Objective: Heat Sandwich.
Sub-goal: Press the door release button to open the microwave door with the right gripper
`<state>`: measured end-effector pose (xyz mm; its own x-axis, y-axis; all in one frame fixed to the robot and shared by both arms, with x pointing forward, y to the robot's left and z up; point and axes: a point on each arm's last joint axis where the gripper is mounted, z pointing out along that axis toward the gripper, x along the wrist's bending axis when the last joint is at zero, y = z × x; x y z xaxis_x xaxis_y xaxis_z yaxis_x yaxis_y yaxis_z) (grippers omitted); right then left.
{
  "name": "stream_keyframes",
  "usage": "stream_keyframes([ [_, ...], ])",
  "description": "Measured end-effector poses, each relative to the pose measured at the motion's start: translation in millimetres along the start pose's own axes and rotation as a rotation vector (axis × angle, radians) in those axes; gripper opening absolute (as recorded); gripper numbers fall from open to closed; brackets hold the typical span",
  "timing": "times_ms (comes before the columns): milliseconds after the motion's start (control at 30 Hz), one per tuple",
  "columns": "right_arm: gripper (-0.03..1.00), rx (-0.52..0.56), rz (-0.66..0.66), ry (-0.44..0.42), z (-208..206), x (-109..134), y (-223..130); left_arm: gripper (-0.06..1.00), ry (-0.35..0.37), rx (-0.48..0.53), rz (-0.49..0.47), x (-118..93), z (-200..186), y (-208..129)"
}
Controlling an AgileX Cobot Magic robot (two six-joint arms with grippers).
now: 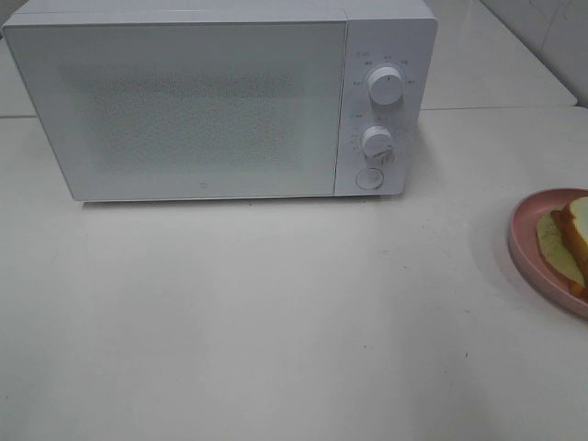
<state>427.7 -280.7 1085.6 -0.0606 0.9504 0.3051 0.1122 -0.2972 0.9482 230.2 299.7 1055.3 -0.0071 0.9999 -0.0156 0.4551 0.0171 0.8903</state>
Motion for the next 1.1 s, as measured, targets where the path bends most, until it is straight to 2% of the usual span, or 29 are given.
stream_keyframes([
  [167, 0.02, 0.040, 0.052, 0.049, 17, 9, -13, 0.76, 0.000, 0.000, 0.000, 0, 0, 0],
  [267, 0.02, 0.070, 0.081, 0.109, 30, 21, -26, 0.76, 0.000, 0.000, 0.000, 0, 0, 0],
  [567, 0.02, 0.153, 0.160, 0.188, 53, 43, -59, 0.76, 0.000, 0.000, 0.000, 0, 0, 0],
  [767, 0.02, 0.165, 0.236, 0.198, 58, 47, -77, 0.76, 0.000, 0.000, 0.000, 0, 0, 0],
  [867, 0.02, 0.175, 0.318, 0.157, 56, 42, -96, 0.76, 0.000, 0.000, 0.000, 0, 0, 0],
  [1100, 0.02, 0.228, 0.368, 0.139, 57, 44, -120, 0.76, 0.000, 0.000, 0.000, 0, 0, 0],
])
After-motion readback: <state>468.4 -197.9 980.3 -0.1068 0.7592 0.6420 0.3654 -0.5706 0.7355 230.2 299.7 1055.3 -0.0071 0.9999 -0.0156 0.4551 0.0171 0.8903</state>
